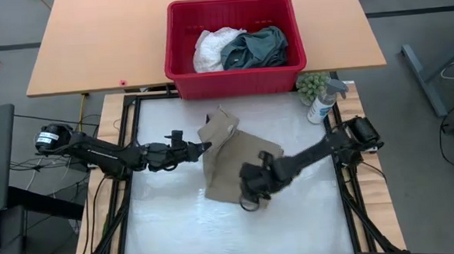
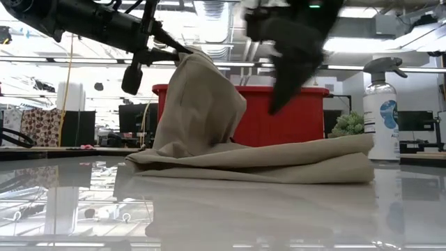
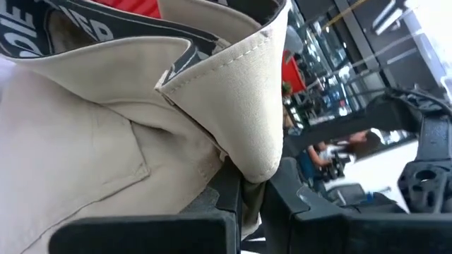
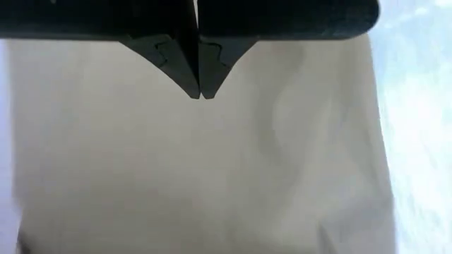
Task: Fold Laundry from Bin
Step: Fold the brown short pants in the red bin
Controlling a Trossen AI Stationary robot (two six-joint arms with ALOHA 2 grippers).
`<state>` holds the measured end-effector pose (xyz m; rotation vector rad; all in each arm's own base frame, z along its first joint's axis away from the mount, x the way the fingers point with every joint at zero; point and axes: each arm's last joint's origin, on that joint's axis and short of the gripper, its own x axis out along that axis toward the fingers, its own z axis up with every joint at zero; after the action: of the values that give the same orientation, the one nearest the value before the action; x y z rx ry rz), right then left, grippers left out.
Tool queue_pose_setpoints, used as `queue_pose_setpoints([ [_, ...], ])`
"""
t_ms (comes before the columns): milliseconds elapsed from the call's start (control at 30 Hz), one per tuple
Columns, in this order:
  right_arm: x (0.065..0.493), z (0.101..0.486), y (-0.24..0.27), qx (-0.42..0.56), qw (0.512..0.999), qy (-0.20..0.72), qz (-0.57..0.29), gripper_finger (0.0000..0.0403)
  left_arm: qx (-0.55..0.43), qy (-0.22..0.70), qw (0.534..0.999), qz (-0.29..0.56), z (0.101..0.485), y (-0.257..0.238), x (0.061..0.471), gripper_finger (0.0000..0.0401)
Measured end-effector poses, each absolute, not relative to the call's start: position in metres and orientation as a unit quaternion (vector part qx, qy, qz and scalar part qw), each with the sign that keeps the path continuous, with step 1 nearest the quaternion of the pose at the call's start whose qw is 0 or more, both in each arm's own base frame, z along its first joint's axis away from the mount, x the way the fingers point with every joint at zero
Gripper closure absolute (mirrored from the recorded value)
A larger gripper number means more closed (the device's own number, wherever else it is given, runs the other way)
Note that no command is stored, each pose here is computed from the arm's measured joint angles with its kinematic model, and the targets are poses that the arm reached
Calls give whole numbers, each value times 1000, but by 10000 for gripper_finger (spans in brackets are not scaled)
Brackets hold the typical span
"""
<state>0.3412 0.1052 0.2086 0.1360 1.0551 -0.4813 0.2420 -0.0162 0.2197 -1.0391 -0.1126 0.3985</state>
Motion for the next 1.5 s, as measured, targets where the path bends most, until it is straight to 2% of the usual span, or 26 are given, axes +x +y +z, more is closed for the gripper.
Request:
queue_pose_setpoints([
  [233,322,158,128,129,807,505,-277,388,-498,-30,847,184,216,-23,241,389],
  [333,324,141,129,124,797,518,-285,388,-504,-27,845,179,216,-27,241,389],
  [500,339,126,126,128,808,509,-268,388,-518,-34,835,180,216,-31,240,389],
  [733,352,126,112,141,819,495,-254,388,-519,-36,833,186,216,-31,240,389],
  [1033,361,126,88,129,822,494,-252,388,-532,24,832,156,200,-40,247,389],
  [1167,363,126,80,123,823,494,-253,388,-549,24,821,153,192,-47,251,389],
  [1500,367,126,66,117,823,491,-261,388,-523,64,839,136,185,-65,281,389],
])
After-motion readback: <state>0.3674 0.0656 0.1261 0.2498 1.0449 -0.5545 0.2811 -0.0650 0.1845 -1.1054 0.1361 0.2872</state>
